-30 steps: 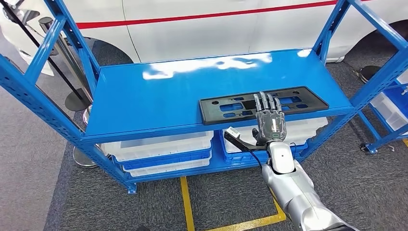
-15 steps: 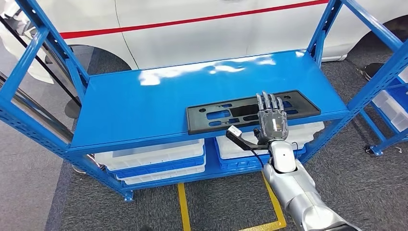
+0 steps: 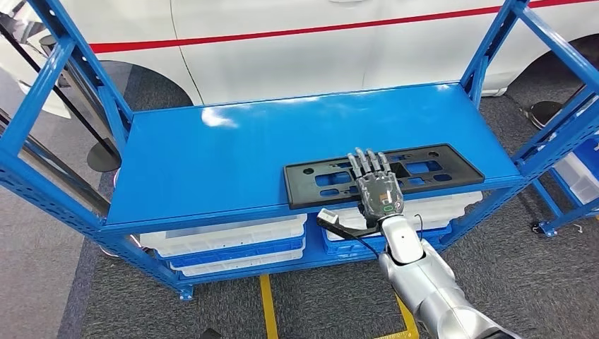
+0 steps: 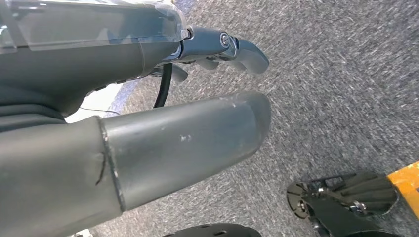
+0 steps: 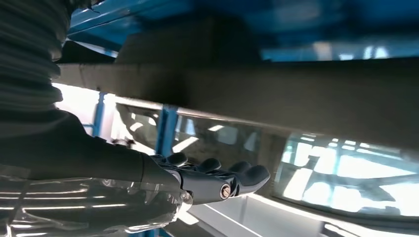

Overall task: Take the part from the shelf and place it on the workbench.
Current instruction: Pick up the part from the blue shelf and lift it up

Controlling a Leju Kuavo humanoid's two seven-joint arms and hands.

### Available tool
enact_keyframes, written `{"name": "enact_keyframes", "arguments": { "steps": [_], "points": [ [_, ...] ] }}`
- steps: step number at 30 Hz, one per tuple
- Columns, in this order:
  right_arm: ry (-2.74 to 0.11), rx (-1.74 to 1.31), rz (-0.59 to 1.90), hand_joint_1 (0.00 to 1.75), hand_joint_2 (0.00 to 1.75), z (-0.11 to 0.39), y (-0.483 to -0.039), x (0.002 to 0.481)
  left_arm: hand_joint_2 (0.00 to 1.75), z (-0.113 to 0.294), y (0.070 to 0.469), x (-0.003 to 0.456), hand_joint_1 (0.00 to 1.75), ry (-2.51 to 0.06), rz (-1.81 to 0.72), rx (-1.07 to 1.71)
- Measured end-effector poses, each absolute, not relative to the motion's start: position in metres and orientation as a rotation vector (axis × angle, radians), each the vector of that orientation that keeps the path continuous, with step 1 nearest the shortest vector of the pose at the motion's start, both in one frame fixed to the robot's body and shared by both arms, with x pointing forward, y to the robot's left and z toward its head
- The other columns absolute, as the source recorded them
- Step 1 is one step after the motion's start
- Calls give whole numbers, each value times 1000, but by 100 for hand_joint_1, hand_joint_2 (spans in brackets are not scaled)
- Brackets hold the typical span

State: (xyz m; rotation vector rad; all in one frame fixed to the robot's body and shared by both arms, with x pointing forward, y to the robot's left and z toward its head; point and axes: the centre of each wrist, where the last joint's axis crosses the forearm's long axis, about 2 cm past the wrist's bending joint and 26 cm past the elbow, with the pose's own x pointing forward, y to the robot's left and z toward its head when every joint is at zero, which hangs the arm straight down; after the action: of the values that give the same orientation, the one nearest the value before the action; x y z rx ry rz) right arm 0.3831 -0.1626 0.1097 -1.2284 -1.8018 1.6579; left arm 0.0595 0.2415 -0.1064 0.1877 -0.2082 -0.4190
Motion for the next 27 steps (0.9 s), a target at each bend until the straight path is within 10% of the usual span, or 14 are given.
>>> {"name": "enact_keyframes", "arguments": {
  "steps": [4, 8, 9, 17, 27],
  "points": [
    [-1814, -1188, 1756, 0, 175, 101, -159, 376, 0, -106, 241, 59, 0, -213, -395, 179],
    [-1794, -1163, 1803, 149, 175, 94, -159, 372, 0, -106, 241, 59, 0, -213, -376, 175],
    [-1786, -1156, 1808, 156, 175, 92, -160, 371, 0, -106, 241, 59, 0, -214, -374, 175],
    [-1733, -1124, 1792, 111, 175, 88, -162, 370, 0, -106, 240, 59, 0, -221, -367, 171],
    [-1746, -1144, 1742, 120, 175, 94, -162, 376, 0, -106, 238, 58, 0, -222, -374, 161]
  ]
}}
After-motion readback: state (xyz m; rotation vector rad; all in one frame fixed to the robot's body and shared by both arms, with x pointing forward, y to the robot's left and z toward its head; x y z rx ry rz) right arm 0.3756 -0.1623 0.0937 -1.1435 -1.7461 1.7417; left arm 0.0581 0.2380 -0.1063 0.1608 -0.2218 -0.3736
